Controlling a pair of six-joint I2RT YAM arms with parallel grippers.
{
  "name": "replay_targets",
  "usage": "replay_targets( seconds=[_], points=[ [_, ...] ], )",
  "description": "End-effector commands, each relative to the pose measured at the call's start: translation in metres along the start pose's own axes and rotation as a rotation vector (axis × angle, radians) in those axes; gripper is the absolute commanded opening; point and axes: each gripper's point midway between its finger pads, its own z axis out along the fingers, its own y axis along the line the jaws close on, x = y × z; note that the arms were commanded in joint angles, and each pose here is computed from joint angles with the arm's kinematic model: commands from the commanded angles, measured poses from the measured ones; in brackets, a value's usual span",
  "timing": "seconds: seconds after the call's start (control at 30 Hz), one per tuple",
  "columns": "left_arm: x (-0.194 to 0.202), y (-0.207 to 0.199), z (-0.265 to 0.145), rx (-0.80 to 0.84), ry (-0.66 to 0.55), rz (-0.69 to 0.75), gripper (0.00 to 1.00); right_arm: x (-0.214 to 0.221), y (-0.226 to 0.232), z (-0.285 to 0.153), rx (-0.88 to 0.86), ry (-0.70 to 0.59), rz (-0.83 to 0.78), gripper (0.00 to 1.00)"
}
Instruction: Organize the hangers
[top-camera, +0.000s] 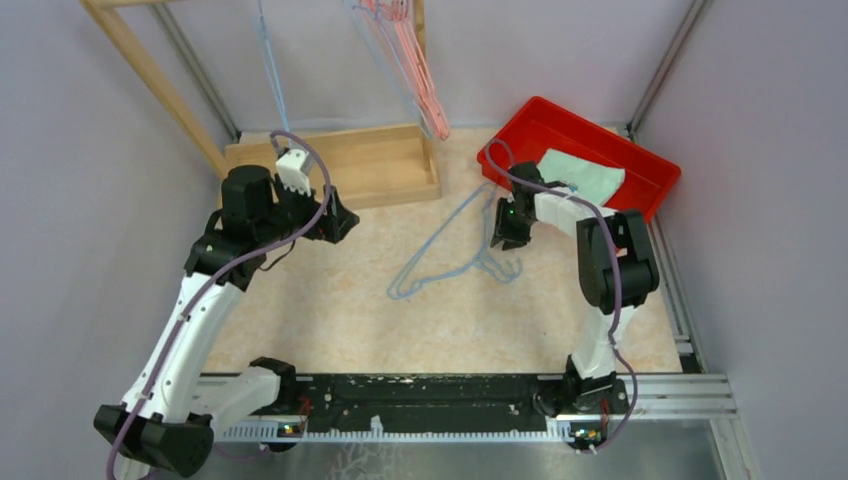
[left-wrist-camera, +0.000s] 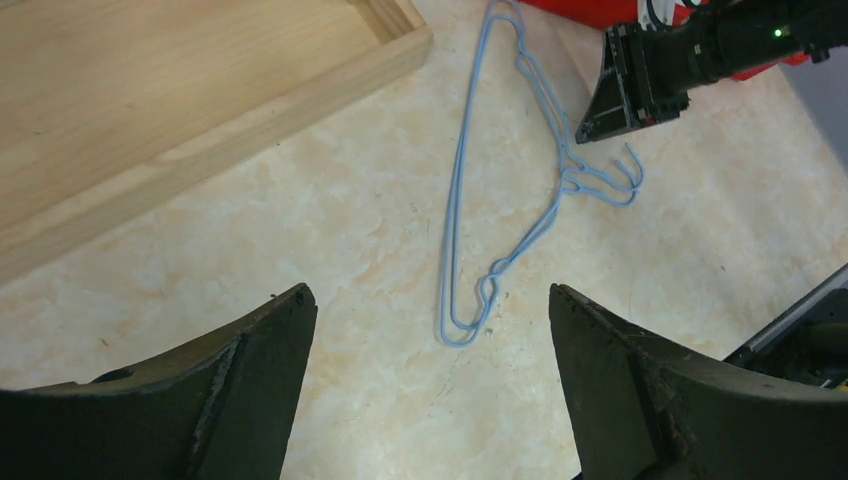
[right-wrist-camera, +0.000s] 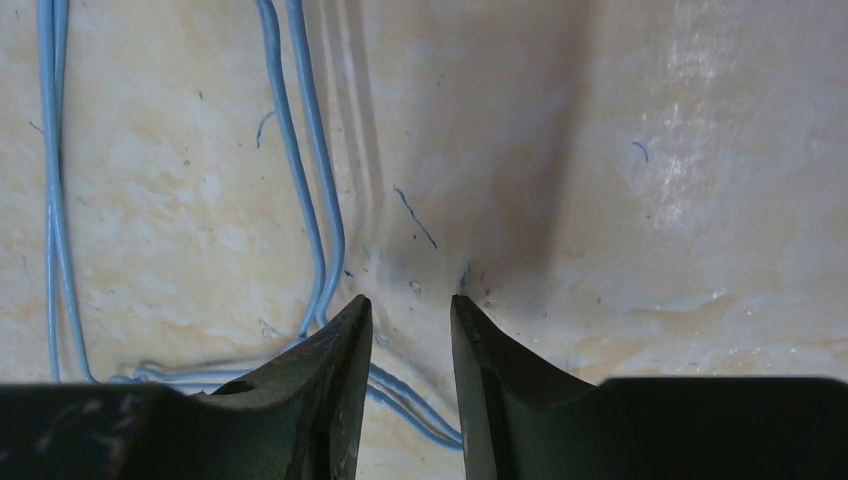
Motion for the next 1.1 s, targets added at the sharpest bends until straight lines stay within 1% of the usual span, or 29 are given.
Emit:
replay_targets(
  seconds=[0.0,0.1,0.23,0.33,0.47,0.63,0.77,0.8,0.83,0.87,0.93,1.07],
  points=[
    [0.013,-0.012,0.001,0.077,-0.027,0.003,0.91,-0.039,0.017,-0.002,-0.016,-0.094,-0.037,0.35],
    [0.040,-0.010,0.008,0.086,0.007,-0.006,0.90,-0.044,0.023,0.002,-0.028,-0.090,-0.034,0.35],
    [0.060,-0.007,0.015,0.088,0.037,-0.006,0.90,-0.046,0.026,-0.007,-0.022,-0.120,-0.022,0.35],
    [0.068,-0.005,0.020,0.091,0.051,0.003,0.90,-0.045,0.027,-0.005,-0.033,-0.124,-0.013,0.36],
    [0.074,-0.008,0.029,0.111,0.072,0.005,0.90,-0.045,0.027,0.013,-0.033,-0.079,-0.018,0.37],
    [0.080,-0.019,0.040,0.138,0.097,0.022,0.89,-0.048,0.028,0.030,-0.038,-0.068,-0.009,0.37],
    [0.093,-0.032,0.052,0.144,0.136,0.049,0.89,-0.047,0.028,0.037,-0.045,-0.068,-0.010,0.36],
    [0.096,-0.036,0.053,0.152,0.142,0.054,0.89,-0.048,0.029,0.037,-0.048,-0.071,-0.012,0.34],
    [0.097,-0.040,0.056,0.159,0.146,0.059,0.89,-0.047,0.030,0.038,-0.053,-0.068,-0.015,0.30],
    [0.099,-0.043,0.059,0.166,0.151,0.061,0.89,-0.047,0.031,0.040,-0.059,-0.062,-0.018,0.22],
    [0.100,-0.052,0.063,0.187,0.151,0.065,0.89,-0.043,0.032,0.041,-0.069,-0.045,-0.022,0.00],
    [0.102,-0.062,0.068,0.210,0.155,0.088,0.89,-0.044,0.034,0.023,-0.077,-0.086,-0.019,0.00]
  ],
)
